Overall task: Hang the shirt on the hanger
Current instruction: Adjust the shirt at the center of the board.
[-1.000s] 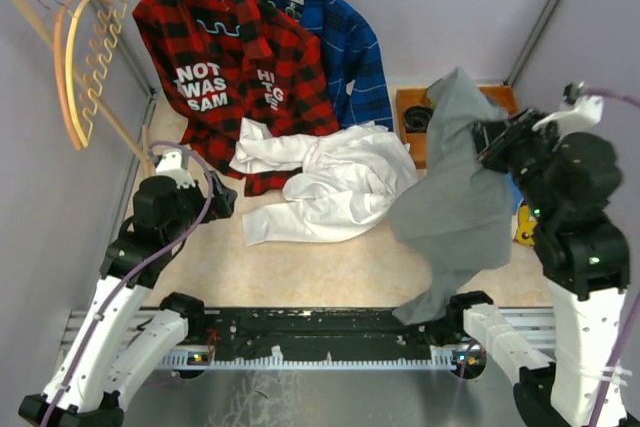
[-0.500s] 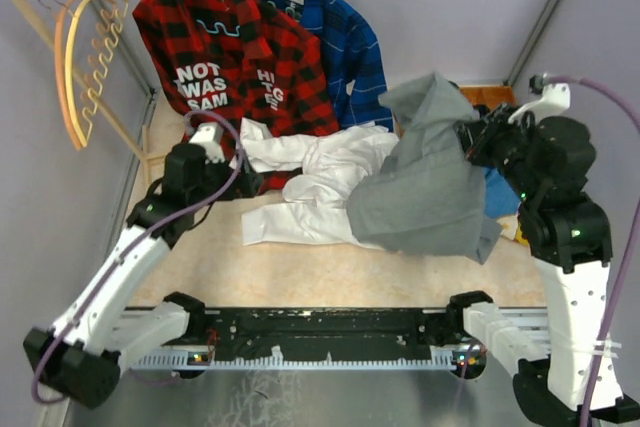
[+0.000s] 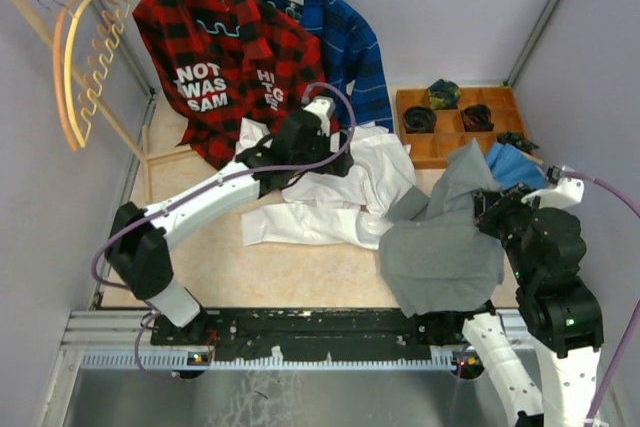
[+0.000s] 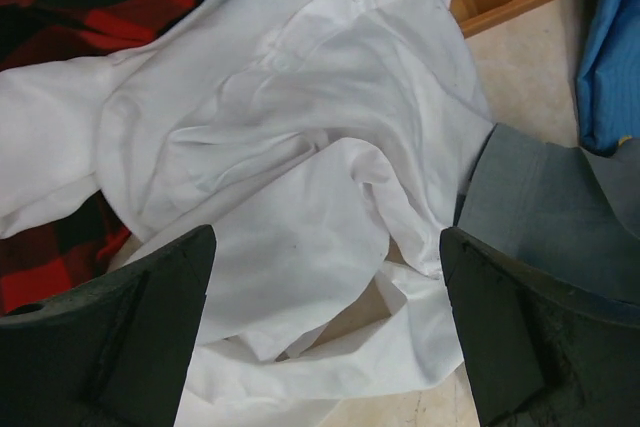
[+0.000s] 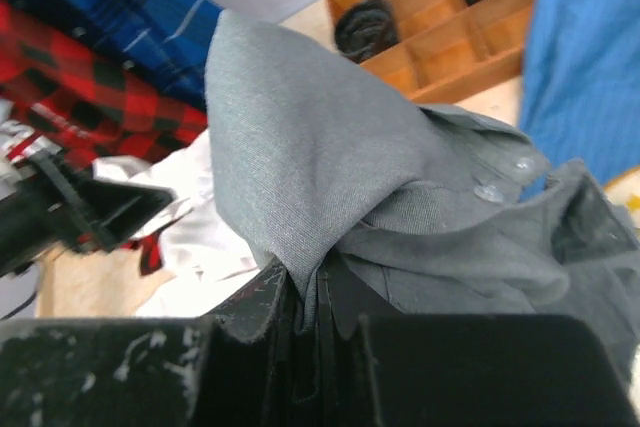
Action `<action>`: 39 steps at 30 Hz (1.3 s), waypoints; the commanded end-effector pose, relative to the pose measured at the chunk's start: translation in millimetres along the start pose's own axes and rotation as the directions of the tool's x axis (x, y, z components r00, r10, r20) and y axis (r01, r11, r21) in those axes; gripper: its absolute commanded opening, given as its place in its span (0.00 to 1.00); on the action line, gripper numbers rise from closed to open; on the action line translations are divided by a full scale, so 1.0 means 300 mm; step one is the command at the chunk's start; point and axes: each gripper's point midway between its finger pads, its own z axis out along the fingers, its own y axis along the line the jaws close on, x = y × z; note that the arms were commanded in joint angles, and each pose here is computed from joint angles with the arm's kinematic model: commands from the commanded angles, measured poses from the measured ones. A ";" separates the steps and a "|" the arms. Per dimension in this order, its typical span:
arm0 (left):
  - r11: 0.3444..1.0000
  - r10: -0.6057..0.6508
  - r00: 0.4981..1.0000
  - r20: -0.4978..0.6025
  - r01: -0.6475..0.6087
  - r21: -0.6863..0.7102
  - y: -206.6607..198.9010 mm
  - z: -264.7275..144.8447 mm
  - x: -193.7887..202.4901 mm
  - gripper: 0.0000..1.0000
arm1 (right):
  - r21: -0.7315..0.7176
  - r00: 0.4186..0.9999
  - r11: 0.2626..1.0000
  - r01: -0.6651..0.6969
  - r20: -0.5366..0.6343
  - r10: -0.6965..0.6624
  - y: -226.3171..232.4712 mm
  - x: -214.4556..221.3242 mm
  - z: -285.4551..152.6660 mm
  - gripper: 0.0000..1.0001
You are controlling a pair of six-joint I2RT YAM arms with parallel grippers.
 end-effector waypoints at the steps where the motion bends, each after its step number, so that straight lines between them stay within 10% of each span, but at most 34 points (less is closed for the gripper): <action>1: 0.996 0.043 0.998 0.045 -0.046 0.078 -0.101 -0.008 -0.054 0.98 | -0.344 0.990 0.934 0.101 0.126 -0.061 0.230 -0.116 -0.047 0.09; 12: 0.996 0.001 0.970 0.243 0.021 -0.087 0.195 -0.512 -0.076 0.94 | -0.842 0.969 0.484 0.239 0.237 -0.066 0.794 -0.442 -0.151 0.00; 20: 0.982 -0.023 0.957 0.288 0.076 -0.175 0.309 -0.734 -0.043 0.96 | -0.860 0.938 0.375 0.346 0.331 -0.106 1.136 -0.491 -0.111 0.00; 23: 0.976 -0.044 0.957 0.287 0.102 -0.192 0.327 -0.757 -0.023 0.97 | -0.843 0.948 0.436 0.316 0.300 -0.107 1.127 -0.417 -0.006 0.00; 29: 0.969 -0.052 0.972 0.231 0.105 -0.222 0.357 -0.749 0.055 0.97 | -0.353 0.974 0.909 0.222 0.116 -0.193 0.604 -0.055 0.356 0.30; 34: 0.967 -0.040 0.985 0.168 0.081 -0.243 0.375 -0.715 0.124 0.98 | -0.142 0.944 0.959 0.246 -0.191 -0.270 0.264 0.311 0.366 0.79; 39: 0.965 -0.009 0.994 0.112 0.038 -0.261 0.391 -0.681 0.176 0.99 | -0.031 0.946 0.962 0.273 -0.174 -0.274 0.146 0.272 0.307 0.93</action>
